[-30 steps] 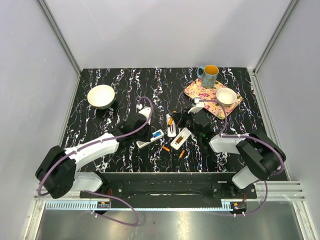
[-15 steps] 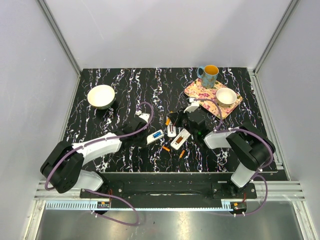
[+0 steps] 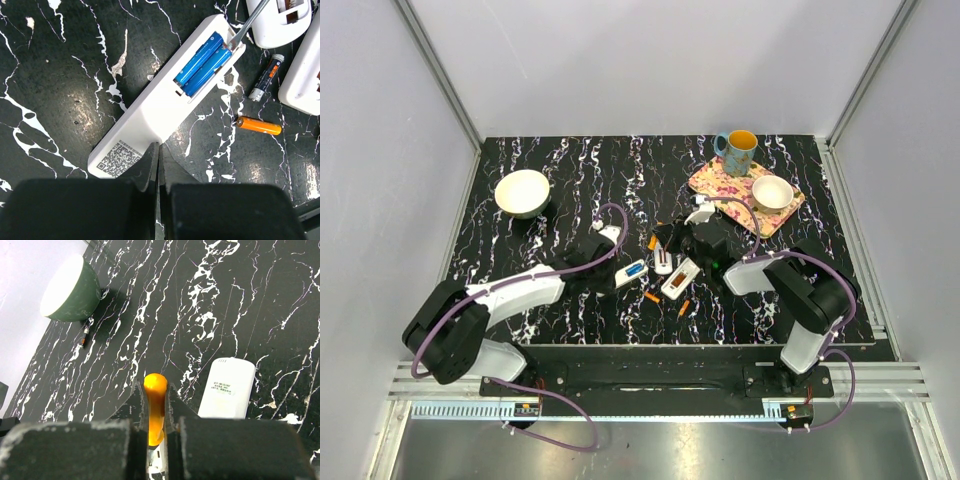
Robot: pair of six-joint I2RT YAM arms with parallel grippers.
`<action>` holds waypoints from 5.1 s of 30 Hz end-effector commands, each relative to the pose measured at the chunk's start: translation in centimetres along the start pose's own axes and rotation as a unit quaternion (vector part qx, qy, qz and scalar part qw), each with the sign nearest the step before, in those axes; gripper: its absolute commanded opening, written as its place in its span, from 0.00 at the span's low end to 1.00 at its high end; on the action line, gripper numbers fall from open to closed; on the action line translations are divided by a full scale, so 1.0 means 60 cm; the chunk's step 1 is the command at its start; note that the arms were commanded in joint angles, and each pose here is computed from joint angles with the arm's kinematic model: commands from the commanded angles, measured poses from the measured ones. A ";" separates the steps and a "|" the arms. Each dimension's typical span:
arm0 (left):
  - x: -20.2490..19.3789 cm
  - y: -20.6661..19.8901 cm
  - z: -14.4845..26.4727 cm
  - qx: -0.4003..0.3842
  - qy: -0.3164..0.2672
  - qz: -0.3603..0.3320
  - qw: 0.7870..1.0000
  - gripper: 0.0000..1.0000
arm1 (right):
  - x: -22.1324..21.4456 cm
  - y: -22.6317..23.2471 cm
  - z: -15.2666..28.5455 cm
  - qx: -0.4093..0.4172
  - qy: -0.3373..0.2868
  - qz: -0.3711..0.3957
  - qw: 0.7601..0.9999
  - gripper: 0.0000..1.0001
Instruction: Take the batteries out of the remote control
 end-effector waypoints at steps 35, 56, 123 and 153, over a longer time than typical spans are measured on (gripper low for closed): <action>-0.024 0.036 -0.034 0.063 0.083 0.014 0.994 0.00 | 0.009 0.073 -0.018 0.106 -0.003 -0.077 0.991 0.00; -0.024 0.037 -0.034 0.062 0.084 0.013 0.994 0.00 | 0.025 0.064 -0.004 0.081 -0.020 -0.041 0.996 0.00; -0.020 0.034 -0.027 0.046 0.071 0.004 0.996 0.00 | 0.021 0.040 -0.010 0.087 -0.052 -0.030 0.994 0.00; -0.020 0.034 -0.030 0.047 0.075 0.004 0.996 0.00 | -0.007 0.104 -0.002 0.153 0.000 -0.059 0.987 0.00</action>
Point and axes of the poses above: each gripper's point midway between its finger pads, its own z axis back along the fingers, its own y axis along the line the jaws close on, x = y × z, the point moved 6 cm from there along z, back along the fingers, and after that the axes turned 11 degrees about z, right-handed, at the moved point
